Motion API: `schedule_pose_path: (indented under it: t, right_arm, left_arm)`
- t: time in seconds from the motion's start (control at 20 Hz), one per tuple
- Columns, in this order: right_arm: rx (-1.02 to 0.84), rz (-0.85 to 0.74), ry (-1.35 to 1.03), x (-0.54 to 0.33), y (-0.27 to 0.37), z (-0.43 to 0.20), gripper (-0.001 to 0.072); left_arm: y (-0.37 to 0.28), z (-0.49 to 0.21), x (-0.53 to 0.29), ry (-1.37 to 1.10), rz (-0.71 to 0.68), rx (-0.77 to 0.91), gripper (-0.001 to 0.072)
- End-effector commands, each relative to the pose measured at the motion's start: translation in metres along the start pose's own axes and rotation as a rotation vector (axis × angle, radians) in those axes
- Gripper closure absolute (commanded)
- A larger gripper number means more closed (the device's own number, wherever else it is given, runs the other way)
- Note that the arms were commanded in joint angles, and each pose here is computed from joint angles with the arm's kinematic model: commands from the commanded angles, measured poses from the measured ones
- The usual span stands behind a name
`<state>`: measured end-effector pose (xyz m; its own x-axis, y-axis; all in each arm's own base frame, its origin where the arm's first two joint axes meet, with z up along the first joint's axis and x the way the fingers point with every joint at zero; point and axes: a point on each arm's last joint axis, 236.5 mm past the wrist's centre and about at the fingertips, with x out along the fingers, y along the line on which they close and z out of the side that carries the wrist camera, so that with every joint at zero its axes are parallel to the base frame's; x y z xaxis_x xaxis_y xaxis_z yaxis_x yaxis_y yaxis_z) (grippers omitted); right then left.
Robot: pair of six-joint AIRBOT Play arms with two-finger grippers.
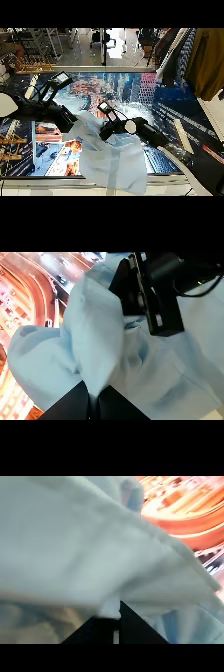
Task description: Fold the clothes and pants, and hang the long-sleeved shirts on hangers.
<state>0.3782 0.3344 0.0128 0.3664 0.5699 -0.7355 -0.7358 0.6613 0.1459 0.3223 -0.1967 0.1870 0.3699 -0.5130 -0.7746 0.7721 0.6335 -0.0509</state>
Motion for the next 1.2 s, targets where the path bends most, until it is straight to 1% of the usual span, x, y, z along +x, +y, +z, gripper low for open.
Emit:
schedule_pose_path:
  t: [0.0, 0.1, 0.15, 0.2, 0.25, 0.3, 0.4, 0.45, 0.5, 0.55, 0.6, 0.65, 0.7, 0.85, 0.95, 1.05, 1.1, 1.15]
  right_arm:
    - [0.005, -0.114, -0.095, -0.001, -0.036, 0.021, 0.0683]
    - [-0.087, -0.117, -0.034, -0.025, -0.038, 0.019, 0.0684]
    - [-0.166, -0.128, -0.005, -0.046, -0.037, 0.022, 0.0684]
    - [-0.253, -0.154, -0.003, -0.072, -0.037, 0.034, 0.0685]
    - [-0.34, -0.205, -0.052, -0.106, -0.038, 0.061, 0.0685]
    - [-0.414, -0.266, -0.146, -0.144, -0.039, 0.096, 0.0685]
    - [-0.535, -0.388, -0.438, -0.23, -0.026, 0.182, 0.0685]
    - [-0.542, -0.416, -0.575, -0.265, -0.016, 0.214, 0.0685]
    - [-0.517, -0.408, -0.692, -0.292, -0.004, 0.238, 0.0685]
    - [-0.485, -0.376, -0.753, -0.303, 0.004, 0.248, 0.0685]
    - [-0.461, -0.334, -0.761, -0.299, 0.01, 0.25, 0.0685]
    - [-0.436, -0.265, -0.704, -0.279, 0.015, 0.24, 0.0685]
    - [-0.422, -0.188, -0.599, -0.25, 0.021, 0.221, 0.0685]
    - [-0.325, 0.073, -0.178, -0.154, 0.038, 0.129, 0.0685]
    - [-0.167, 0.157, 0.052, -0.11, 0.036, 0.076, 0.0684]
    - [0.025, 0.149, 0.177, -0.075, 0.024, 0.046, 0.0685]
    - [0.13, 0.127, 0.196, -0.062, 0.015, 0.04, 0.0657]
    - [0.243, 0.12, 0.197, -0.052, 0.007, 0.038, 0.0522]
  left_arm:
    - [-0.005, -0.009, -0.001, 0.039, -0.021, 0.0, 0.069]
    - [-0.007, -0.013, -0.001, 0.054, -0.031, 0.0, 0.069]
    - [-0.007, -0.013, -0.001, 0.053, -0.03, 0.001, 0.069]
    - [-0.006, -0.011, -0.001, 0.048, -0.028, 0.021, 0.0691]
    - [-0.005, -0.006, -0.004, 0.033, -0.02, 0.051, 0.069]
    - [-0.002, 0.005, -0.011, 0.001, -0.001, 0.067, 0.0691]
    - [0.008, 0.042, -0.043, -0.114, 0.07, 0.118, 0.0691]
    - [0.015, 0.063, -0.064, -0.188, 0.115, 0.139, 0.0691]
    - [0.02, 0.082, -0.088, -0.261, 0.15, 0.145, 0.0691]
    - [0.021, 0.094, -0.108, -0.318, 0.156, 0.141, 0.0691]
    - [0.019, 0.1, -0.119, -0.357, 0.135, 0.125, 0.0691]
    - [0.013, 0.098, -0.121, -0.367, 0.08, 0.102, 0.0691]
    - [0.001, 0.087, -0.116, -0.328, -0.018, 0.082, 0.0691]
    - [-0.039, 0.041, -0.088, -0.119, -0.33, 0.067, 0.0691]
    - [-0.046, 0.031, -0.064, -0.07, -0.438, 0.016, 0.0691]
    - [-0.04, 0.019, -0.035, -0.039, -0.478, -0.066, 0.0691]
    - [-0.036, 0.015, -0.023, -0.033, -0.482, -0.104, 0.0691]
    - [-0.034, 0.01, -0.014, -0.026, -0.486, -0.134, 0.0691]
